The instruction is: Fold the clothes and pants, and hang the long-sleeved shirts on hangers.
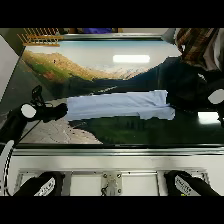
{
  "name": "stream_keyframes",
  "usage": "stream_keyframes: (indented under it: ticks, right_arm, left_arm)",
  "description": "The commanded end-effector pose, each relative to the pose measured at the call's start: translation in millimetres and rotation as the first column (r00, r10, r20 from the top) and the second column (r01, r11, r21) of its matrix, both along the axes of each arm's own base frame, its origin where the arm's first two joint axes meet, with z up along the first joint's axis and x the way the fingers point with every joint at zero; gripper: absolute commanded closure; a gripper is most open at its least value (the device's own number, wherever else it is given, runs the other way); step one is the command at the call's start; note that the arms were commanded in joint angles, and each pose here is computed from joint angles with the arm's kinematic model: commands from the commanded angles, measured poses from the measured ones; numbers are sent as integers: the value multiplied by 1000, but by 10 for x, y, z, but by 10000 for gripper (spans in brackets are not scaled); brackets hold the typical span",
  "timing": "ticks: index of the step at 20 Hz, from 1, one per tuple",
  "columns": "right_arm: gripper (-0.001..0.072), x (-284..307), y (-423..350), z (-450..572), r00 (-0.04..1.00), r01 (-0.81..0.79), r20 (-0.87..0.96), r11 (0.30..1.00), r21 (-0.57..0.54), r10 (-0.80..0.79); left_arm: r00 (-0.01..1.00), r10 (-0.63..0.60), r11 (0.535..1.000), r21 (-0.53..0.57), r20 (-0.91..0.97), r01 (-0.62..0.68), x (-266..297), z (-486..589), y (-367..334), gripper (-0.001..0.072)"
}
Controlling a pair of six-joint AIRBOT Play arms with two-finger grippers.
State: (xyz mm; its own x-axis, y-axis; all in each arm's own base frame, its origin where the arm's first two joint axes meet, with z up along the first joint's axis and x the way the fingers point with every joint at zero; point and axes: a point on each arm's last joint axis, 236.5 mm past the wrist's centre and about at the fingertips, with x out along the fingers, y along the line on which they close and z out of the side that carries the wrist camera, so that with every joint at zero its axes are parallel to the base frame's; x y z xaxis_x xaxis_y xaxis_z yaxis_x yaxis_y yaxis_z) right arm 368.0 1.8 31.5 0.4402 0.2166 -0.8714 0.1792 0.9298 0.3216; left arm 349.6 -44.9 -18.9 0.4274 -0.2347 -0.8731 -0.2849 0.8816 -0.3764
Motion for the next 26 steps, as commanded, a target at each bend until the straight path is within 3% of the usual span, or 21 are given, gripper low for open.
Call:
stream_keyframes:
  ticks: [1, 4, 13, 14, 15, 16, 17, 21, 26]
  right_arm:
    - [698, 422, -27, -39, 996, 50, 73, 998, 38, -53]
    - [697, 685, -46, -191, 988, 102, 109, 992, 79, -110]
    - [692, 1203, 182, -583, 970, 115, 211, 992, 56, -124]
    - [676, 1261, 213, -572, 964, 116, 236, 992, 51, -125]
    - [517, 1308, 237, -539, 957, 117, 261, 992, 49, -126]
    - [190, 1369, 255, -468, 946, 134, 289, 988, 72, -150]
    - [15, 1415, 273, -380, 937, 149, 302, 983, 107, -175]
    - [15, 1388, 119, 114, 935, 133, 308, 978, 160, -177]
    - [10, 795, -492, -178, 997, 32, 67, 988, 150, -42]
  left_arm:
    - [1000, -4, 1000, 8, 2, 4, 415, -49, 28, 699]
    - [1000, -14, 1000, 8, -24, 14, 679, -192, 23, 699]
    - [995, -41, 999, -1, -96, 41, 1169, -665, -87, 698]
    - [995, -42, 999, 0, -89, 43, 1227, -667, -95, 668]
    - [996, -46, 999, 1, -73, 46, 1300, -639, -120, 326]
    - [998, -51, 999, 3, -48, 52, 1377, -576, -157, 51]
    - [998, -52, 999, 4, -17, 53, 1465, -455, -160, 36]
    - [993, -43, 999, 11, 112, 42, 1651, 324, -23, 36]
    - [989, -107, 994, 19, 105, 105, 1308, 659, -120, 38]
